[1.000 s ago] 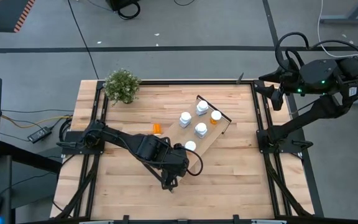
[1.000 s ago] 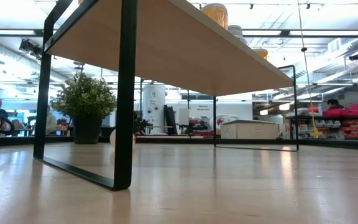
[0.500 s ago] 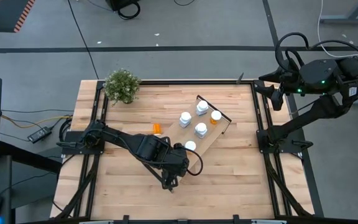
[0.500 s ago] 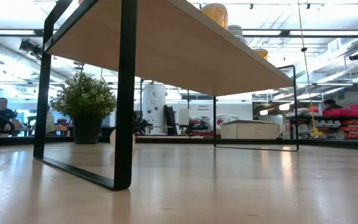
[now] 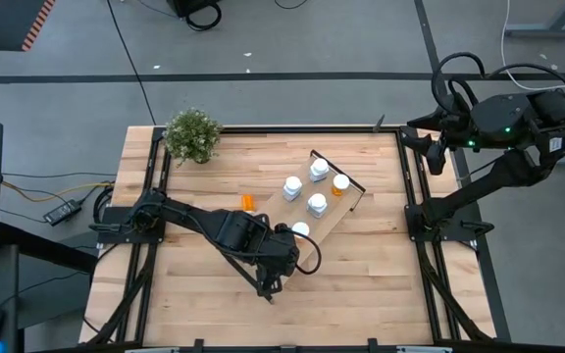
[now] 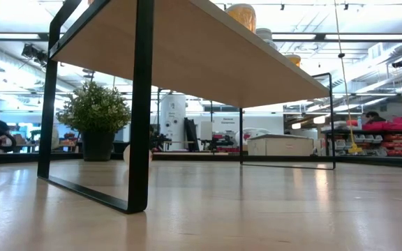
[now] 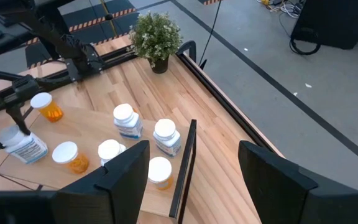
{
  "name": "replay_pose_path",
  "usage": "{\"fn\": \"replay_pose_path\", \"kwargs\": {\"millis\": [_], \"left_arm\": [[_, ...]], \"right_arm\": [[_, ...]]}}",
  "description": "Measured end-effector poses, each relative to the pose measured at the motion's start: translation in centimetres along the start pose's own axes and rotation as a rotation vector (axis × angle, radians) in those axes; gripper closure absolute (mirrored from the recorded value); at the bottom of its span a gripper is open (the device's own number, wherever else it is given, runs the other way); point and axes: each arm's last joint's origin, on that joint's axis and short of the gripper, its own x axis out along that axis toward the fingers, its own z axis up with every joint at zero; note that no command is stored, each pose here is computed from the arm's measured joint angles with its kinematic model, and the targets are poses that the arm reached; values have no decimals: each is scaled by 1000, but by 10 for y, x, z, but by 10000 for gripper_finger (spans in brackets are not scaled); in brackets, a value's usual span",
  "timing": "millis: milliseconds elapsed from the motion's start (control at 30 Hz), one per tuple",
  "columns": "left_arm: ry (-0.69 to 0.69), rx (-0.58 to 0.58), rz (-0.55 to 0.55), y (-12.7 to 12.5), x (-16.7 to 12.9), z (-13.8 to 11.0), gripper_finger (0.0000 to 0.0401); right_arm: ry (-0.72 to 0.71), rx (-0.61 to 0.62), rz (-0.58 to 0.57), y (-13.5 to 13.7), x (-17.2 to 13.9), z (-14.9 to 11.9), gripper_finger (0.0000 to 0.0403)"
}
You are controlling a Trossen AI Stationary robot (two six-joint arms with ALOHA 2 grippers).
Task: Pick and place medicine bottles onto shelf by color
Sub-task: Put the white pill bottle on the shelf, then put the orange pill bottle on the shelf
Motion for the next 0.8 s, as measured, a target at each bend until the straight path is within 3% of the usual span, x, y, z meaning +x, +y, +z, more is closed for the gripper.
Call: {"fn": "replay_pose_path", "kwargs": {"millis": [467,800], "left_arm": [[-1,0,-1,0,-1,0,129],[-5,8,-4,0,-1,0,122]], "right_arm": [[4,0,7,0,0,0,150],[12,0,23,1,0,0,150]]}}
